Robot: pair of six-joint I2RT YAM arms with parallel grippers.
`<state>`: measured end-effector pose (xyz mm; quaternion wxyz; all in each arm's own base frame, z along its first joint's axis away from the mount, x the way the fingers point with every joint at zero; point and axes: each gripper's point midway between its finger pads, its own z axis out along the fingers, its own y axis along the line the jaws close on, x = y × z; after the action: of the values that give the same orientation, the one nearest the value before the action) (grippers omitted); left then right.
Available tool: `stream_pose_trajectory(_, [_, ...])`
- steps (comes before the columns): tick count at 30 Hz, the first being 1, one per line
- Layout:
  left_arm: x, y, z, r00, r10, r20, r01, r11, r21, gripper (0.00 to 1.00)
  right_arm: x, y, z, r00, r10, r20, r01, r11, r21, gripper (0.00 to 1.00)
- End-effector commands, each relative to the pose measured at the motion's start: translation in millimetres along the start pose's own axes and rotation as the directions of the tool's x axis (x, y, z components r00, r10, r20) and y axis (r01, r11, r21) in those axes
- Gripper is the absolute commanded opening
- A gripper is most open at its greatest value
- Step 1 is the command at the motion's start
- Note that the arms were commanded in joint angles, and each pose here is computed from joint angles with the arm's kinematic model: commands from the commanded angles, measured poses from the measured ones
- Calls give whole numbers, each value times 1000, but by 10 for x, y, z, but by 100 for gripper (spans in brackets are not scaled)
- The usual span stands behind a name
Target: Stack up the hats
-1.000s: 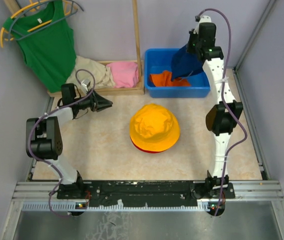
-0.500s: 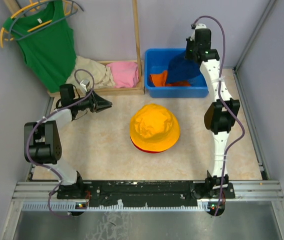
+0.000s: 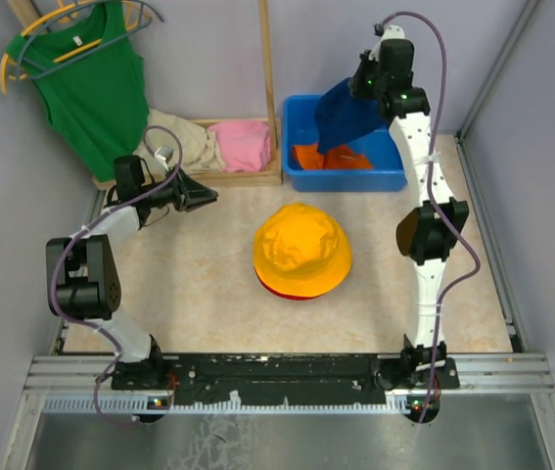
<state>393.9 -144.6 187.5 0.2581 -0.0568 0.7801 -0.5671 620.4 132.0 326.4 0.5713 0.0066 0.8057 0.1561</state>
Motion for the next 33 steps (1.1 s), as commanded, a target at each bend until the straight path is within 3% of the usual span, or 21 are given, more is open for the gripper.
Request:
stream_pose_trajectory(1, [41, -132, -69, 1000, 28, 5, -28, 999, 34, 35, -1097, 821, -1007, 966, 59, 250, -12, 982, -186, 0])
stream_pose_trajectory(8, [219, -248, -164, 999, 49, -1, -49, 997, 55, 35, -1138, 1507, -1571, 965, 116, 234, -43, 954, -298, 0])
stream_pose_trajectory(18, [377, -533, -339, 996, 92, -6, -92, 995, 50, 36, -725, 2402, -2256, 984, 127, 127, -74, 931, -358, 0])
stream_pose_trajectory(22, [468, -590, -418, 996, 92, 7, -92, 995, 23, 36, -325, 2594, -2491, 996, 49, 72, -23, 945, -327, 0])
stream_pose_trajectory(24, [513, -627, -455, 996, 83, 23, -83, 996, 18, 36, -87, 2559, -2547, 999, 32, 39, -18, 950, -312, 0])
stream_pose_trajectory(28, [512, -782, -547, 991, 115, 75, -115, 993, -5, 37, 3, 2323, -2870, 993, 85, 78, -55, 946, -321, 0])
stream_pose_trajectory(33, [540, -833, -606, 992, 91, 89, -88, 995, -38, 36, 207, 2082, -3080, 998, 37, 49, -20, 954, -300, 0])
